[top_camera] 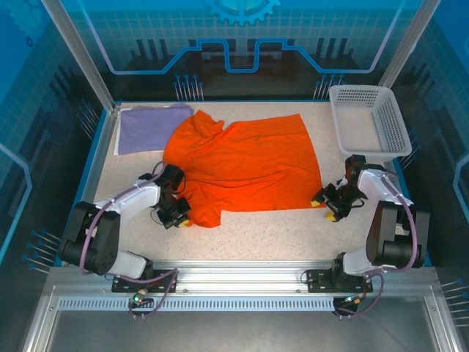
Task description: Fold and stack the t-shirts
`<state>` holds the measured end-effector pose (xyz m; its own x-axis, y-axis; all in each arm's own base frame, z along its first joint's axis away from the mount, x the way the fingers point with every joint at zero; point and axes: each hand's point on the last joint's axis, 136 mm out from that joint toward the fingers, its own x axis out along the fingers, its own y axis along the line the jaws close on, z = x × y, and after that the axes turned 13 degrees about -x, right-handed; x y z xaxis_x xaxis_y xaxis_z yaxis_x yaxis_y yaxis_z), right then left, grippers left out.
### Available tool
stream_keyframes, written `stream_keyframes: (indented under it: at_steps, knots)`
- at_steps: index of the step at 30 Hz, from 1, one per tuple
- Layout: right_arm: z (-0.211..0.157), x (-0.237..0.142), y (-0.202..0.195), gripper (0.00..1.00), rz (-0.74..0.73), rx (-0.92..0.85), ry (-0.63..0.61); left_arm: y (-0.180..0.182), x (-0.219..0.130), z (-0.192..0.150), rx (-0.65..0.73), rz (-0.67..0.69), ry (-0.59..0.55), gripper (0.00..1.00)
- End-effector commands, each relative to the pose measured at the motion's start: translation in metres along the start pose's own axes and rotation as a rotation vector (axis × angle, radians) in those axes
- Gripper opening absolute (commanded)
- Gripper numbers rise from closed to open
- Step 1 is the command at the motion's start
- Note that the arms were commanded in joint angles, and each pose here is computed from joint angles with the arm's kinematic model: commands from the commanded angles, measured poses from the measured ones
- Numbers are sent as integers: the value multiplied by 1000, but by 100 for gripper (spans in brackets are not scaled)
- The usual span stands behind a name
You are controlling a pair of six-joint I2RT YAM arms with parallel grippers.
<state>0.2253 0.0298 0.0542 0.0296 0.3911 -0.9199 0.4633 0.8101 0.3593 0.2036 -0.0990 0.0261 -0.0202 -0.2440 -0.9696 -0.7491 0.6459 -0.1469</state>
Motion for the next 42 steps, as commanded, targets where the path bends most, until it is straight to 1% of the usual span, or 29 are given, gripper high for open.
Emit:
stream_keyframes:
  at_steps: [1, 5, 10, 17, 18, 23, 27, 31, 32, 36, 38, 41, 42]
  knots:
    - [29, 4, -16, 55, -72, 51, -99, -11, -11, 2, 34, -40, -32, 0]
    - [48, 13, -32, 52, -134, 92, -141, -12, -14, 1, 37, -44, -32, 0]
    - [55, 35, -37, 49, -154, 104, -78, -12, -18, 1, 35, -56, -41, 0]
    - [54, 55, -36, 44, -177, 87, -42, -12, -22, 0, 36, -69, -46, 0]
    - [63, 52, -30, 43, -167, 79, -58, -12, -22, 0, 37, -67, -48, 0]
    - [68, 58, -18, 41, -153, 51, -54, -12, -24, 0, 47, -64, -49, 0]
    - [70, 61, -12, 31, -150, 33, -50, -13, -24, 0, 50, -63, -47, 0]
    - [71, 61, -11, 24, -151, 29, -50, -13, -26, 0, 57, -64, -47, 0]
    - [71, 60, -11, 20, -151, 27, -50, -13, -27, 0, 58, -65, -49, 0]
    - [69, 61, -11, 11, -145, 15, -45, -12, -29, -1, 64, -65, -50, 0]
    - [68, 59, -10, 7, -144, 9, -47, -12, -29, -2, 65, -68, -50, 0]
    - [66, 55, -9, 0, -139, 1, -47, -9, -32, -5, 69, -65, -46, 0]
    - [66, 53, -8, 0, -137, -6, -51, -8, -34, -6, 73, -65, -48, 0]
